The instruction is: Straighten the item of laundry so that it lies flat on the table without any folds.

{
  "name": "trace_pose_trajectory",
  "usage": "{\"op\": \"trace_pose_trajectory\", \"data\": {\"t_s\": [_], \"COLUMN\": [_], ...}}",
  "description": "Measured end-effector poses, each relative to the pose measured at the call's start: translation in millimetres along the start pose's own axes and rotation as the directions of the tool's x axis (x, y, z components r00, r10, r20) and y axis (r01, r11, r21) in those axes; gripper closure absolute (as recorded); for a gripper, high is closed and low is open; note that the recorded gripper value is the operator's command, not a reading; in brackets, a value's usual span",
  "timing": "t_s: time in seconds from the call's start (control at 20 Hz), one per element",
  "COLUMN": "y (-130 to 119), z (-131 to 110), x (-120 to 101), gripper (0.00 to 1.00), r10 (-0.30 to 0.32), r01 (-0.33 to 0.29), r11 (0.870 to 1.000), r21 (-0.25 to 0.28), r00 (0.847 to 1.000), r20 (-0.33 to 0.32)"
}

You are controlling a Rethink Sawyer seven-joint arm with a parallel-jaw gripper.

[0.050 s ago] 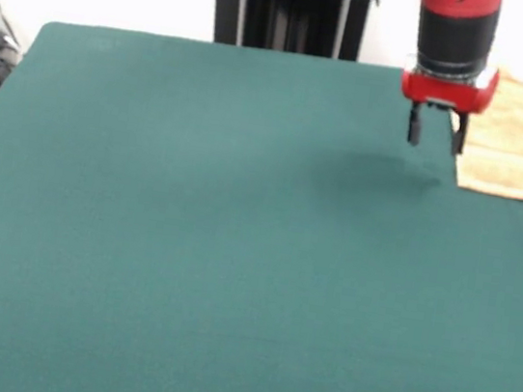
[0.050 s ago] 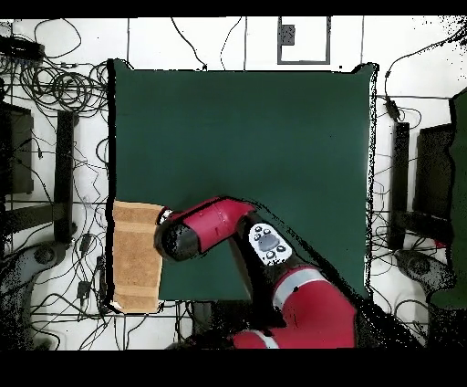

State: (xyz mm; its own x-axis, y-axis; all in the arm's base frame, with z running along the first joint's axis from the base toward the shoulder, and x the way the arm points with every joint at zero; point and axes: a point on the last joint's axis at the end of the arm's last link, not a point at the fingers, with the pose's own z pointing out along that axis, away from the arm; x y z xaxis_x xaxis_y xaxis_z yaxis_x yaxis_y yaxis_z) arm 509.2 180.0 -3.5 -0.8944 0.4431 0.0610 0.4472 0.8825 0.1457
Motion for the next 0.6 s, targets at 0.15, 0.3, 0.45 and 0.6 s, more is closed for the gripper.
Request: {"op": "trace_pose_trajectory", "data": {"t_s": [0.15,0.3,0.45,0.6], "y": [-6.4,-12.0,-16.7,-19.2], "z": [-11.5,-16.6,-18.6,-18.1], "x": [-1.7,-2.0,-1.4,0.5], "gripper": [0.0,0.0,0.0,0.0], "r10": [-0.018,-0.037,-0.05,-0.052], "r01": [0.018,0.036,0.049,0.052], "r11": [1.0,0.999,0.998,0.998], "r21": [0.013,0.02,0.025,0.028], "r00": [1.0,0.999,0.998,0.998], "r20": [0.017,0.03,0.035,0.031]}}
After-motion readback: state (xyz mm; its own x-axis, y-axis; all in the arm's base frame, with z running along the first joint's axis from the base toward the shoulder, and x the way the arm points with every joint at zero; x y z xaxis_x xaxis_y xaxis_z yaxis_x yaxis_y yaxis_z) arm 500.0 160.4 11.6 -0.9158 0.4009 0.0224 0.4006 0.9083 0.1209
